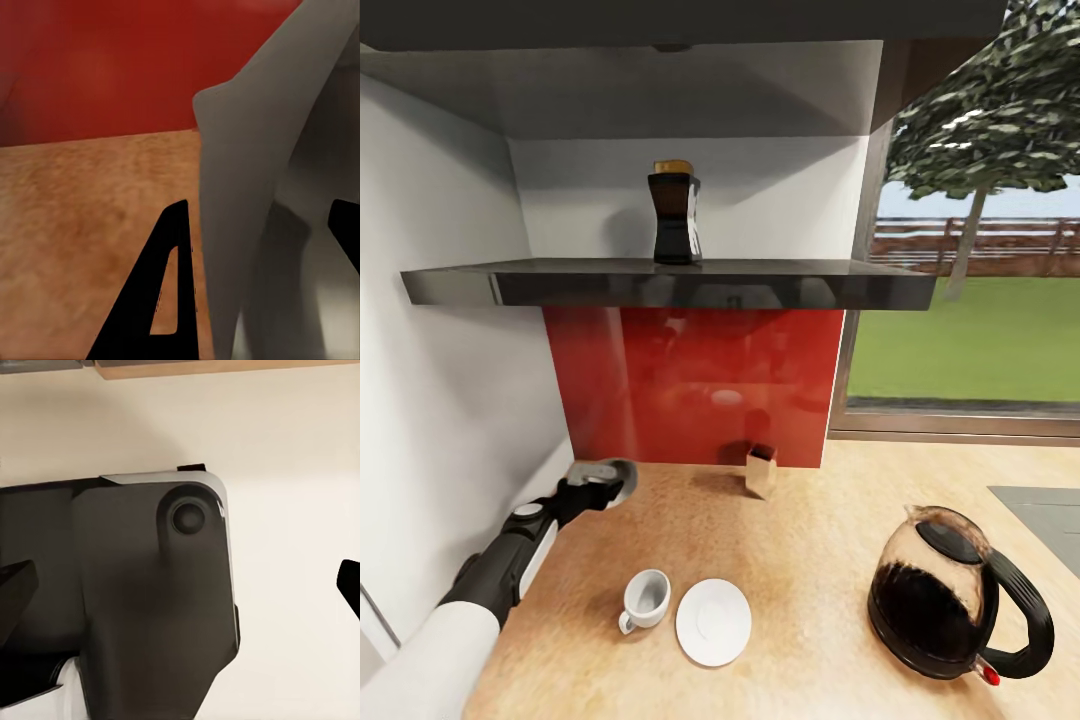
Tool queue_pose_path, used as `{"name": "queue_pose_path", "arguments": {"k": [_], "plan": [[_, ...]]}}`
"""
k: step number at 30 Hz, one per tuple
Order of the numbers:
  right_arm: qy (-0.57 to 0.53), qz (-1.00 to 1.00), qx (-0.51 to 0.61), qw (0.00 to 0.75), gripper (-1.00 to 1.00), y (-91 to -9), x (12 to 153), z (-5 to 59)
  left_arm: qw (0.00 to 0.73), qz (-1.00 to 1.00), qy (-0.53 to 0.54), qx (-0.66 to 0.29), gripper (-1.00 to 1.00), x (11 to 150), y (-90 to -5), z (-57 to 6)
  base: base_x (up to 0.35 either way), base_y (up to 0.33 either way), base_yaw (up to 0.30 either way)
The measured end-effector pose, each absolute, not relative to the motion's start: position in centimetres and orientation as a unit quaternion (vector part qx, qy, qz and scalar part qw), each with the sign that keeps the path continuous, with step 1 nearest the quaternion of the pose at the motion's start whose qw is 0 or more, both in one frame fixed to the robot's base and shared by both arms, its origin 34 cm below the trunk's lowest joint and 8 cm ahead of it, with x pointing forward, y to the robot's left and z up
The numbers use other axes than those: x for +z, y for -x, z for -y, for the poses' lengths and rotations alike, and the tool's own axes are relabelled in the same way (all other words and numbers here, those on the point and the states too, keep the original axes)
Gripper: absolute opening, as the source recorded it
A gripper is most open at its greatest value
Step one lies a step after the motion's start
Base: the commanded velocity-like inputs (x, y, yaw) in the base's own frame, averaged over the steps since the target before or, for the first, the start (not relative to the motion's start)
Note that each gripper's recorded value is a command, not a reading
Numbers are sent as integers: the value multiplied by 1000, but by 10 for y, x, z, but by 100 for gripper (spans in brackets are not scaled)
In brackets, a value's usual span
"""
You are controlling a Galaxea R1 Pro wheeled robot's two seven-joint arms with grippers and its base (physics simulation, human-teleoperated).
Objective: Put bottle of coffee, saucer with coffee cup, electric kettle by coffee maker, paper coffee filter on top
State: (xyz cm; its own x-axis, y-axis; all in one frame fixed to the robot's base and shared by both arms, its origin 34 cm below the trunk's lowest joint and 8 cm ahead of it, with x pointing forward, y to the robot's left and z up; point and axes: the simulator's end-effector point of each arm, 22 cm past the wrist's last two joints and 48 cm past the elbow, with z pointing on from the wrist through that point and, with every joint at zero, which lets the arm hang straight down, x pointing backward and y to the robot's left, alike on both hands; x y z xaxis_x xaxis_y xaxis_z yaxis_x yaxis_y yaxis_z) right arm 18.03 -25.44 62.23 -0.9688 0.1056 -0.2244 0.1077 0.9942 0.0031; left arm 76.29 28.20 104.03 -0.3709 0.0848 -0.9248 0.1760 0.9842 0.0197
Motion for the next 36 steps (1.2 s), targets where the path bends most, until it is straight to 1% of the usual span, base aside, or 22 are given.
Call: {"name": "queue_pose_path", "arguments": {"k": [4,7,28,36], "plan": [[-54,-992,-5,113,100,-181,622,254,559,-825,-63,-47,-100,1043,-764,-289,-5,0,0],[-54,-992,-4,113,100,-180,622,253,561,-824,-57,-50,-100,1044,-764,-291,-260,0,0],[-54,-991,-2,121,100,-187,623,252,570,-818,-58,-49,-100,1056,-764,-291,-333,-1,0],[-54,-990,-2,127,100,-191,624,252,576,-814,-58,-49,-100,1064,-764,-291,-302,-136,0]]}}
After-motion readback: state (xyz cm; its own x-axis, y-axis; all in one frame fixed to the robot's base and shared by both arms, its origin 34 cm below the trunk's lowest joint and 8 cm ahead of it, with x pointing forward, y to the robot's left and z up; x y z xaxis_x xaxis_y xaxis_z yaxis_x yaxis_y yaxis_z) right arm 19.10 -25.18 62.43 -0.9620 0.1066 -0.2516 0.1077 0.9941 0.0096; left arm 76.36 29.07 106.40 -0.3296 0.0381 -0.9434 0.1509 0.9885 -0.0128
